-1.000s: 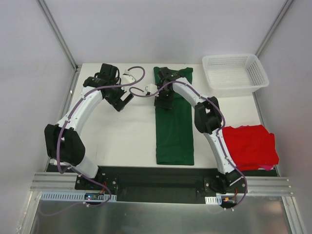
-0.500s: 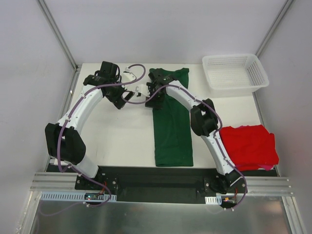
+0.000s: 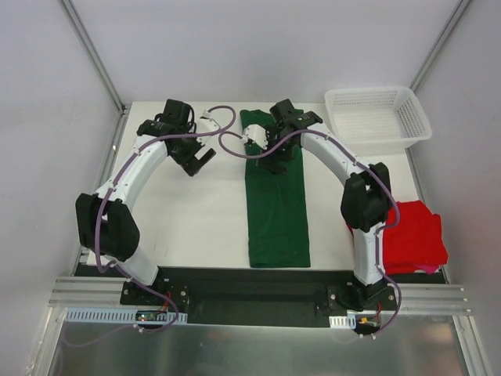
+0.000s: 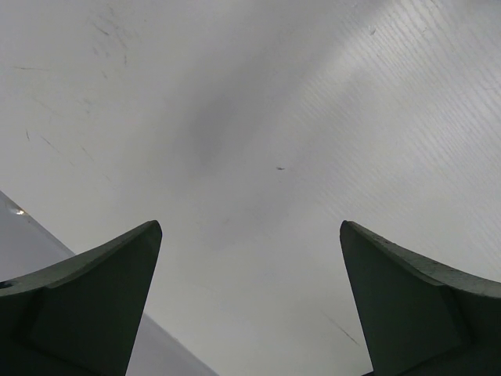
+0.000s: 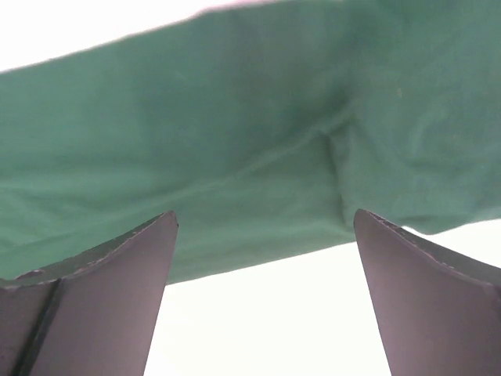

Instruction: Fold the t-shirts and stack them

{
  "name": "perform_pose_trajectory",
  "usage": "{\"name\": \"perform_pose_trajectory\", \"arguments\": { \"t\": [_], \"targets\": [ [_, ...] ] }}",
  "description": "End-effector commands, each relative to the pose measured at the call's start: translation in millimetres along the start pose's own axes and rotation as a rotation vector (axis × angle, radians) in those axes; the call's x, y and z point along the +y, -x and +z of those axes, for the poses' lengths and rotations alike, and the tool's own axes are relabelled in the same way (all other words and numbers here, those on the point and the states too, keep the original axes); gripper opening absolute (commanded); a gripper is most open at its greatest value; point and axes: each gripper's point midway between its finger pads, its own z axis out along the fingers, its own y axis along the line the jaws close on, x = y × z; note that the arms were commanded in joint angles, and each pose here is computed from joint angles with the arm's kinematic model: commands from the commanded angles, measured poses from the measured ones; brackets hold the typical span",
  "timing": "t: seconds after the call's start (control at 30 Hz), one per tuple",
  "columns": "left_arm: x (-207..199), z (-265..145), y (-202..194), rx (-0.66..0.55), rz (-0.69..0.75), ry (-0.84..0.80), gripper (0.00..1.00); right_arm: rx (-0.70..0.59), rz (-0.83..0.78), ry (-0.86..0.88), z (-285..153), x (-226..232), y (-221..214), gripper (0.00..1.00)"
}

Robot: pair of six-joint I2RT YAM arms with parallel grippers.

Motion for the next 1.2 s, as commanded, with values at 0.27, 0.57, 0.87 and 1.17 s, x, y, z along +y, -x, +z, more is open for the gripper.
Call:
{"name": "perform_pose_trajectory", "arguments": {
  "t": [0.27,0.57,0.87,1.17],
  "targets": [
    [51.4,6.8,-48.8,0.160,-0.056,0.147,0.99,-0.182,-0.031,0.119,25.3,19.4,47.5,1.00],
    [101.5,-2.7,-128.4,0.283,-0.216,0.211,0.99,-0.126,-0.089,0.139,68.7,9.8,39.7,1.00],
    [116.8,-12.5,-142.3,0.289,-0.252,0.244,0.99,-0.063,-0.121,0.276,77.1,49.5,25.9,1.00],
    [117.1,-19.8,-138.1,0.272,-0.255,0.259,0.99,-0.043,-0.154,0.408,88.8,87.3,29.9,1.00]
  ]
}}
